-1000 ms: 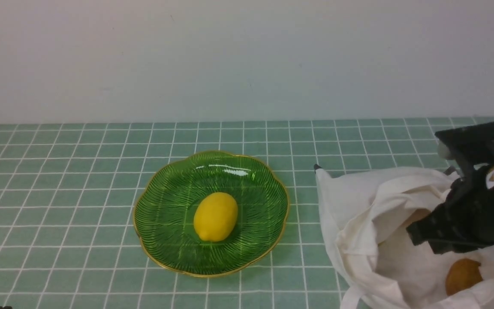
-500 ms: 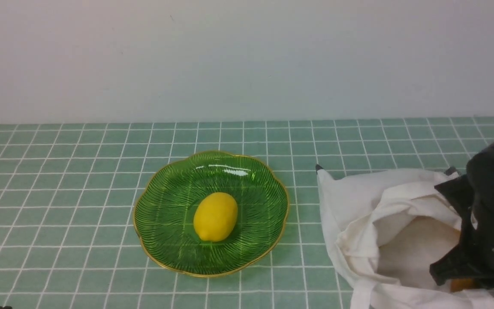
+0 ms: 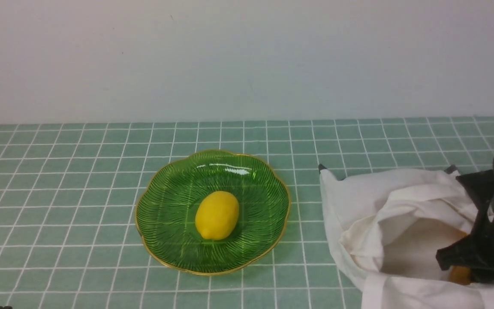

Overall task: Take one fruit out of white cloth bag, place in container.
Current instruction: 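Reach for the kiwi in the white bag with the right gripper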

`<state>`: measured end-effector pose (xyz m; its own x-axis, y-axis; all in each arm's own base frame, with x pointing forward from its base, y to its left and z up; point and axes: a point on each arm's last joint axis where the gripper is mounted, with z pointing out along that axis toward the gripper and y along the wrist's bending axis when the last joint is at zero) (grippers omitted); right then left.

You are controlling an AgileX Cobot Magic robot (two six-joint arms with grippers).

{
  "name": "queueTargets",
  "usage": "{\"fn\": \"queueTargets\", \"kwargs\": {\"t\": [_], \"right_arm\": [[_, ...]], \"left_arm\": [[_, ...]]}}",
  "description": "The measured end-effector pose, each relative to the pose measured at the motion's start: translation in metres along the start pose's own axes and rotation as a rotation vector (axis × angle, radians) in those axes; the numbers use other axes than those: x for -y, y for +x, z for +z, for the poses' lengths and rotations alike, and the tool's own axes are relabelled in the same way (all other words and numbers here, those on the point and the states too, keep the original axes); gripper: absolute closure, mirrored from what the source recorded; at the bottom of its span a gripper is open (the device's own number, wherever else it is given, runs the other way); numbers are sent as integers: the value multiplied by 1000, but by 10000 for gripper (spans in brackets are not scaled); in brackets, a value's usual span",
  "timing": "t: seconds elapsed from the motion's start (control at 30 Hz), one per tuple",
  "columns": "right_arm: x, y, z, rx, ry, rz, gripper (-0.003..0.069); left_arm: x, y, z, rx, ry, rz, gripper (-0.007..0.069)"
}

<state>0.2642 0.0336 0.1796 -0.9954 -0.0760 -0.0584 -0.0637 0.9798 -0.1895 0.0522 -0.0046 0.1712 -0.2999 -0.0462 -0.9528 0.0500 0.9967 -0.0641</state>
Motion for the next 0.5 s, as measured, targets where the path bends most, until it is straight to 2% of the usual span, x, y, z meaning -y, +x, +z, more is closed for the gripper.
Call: {"fn": "queueTargets", "kwargs": {"t": [0.1, 0.17, 0.27, 0.43, 0.5], "right_arm": [[0, -5, 1, 55, -24, 39, 214], [-2, -7, 5, 52, -34, 55, 115], [-6, -12, 17, 21, -40, 67, 14], [-5, -7, 40, -106, 19, 24, -2], [-4, -8, 42, -112, 28, 20, 39]], "left_arm": [[0, 0, 0, 0, 0, 0, 633], [0, 0, 0, 0, 0, 0, 633], [0, 0, 0, 0, 0, 0, 633], [0, 0, 0, 0, 0, 0, 633], [0, 0, 0, 0, 0, 0, 633]]}}
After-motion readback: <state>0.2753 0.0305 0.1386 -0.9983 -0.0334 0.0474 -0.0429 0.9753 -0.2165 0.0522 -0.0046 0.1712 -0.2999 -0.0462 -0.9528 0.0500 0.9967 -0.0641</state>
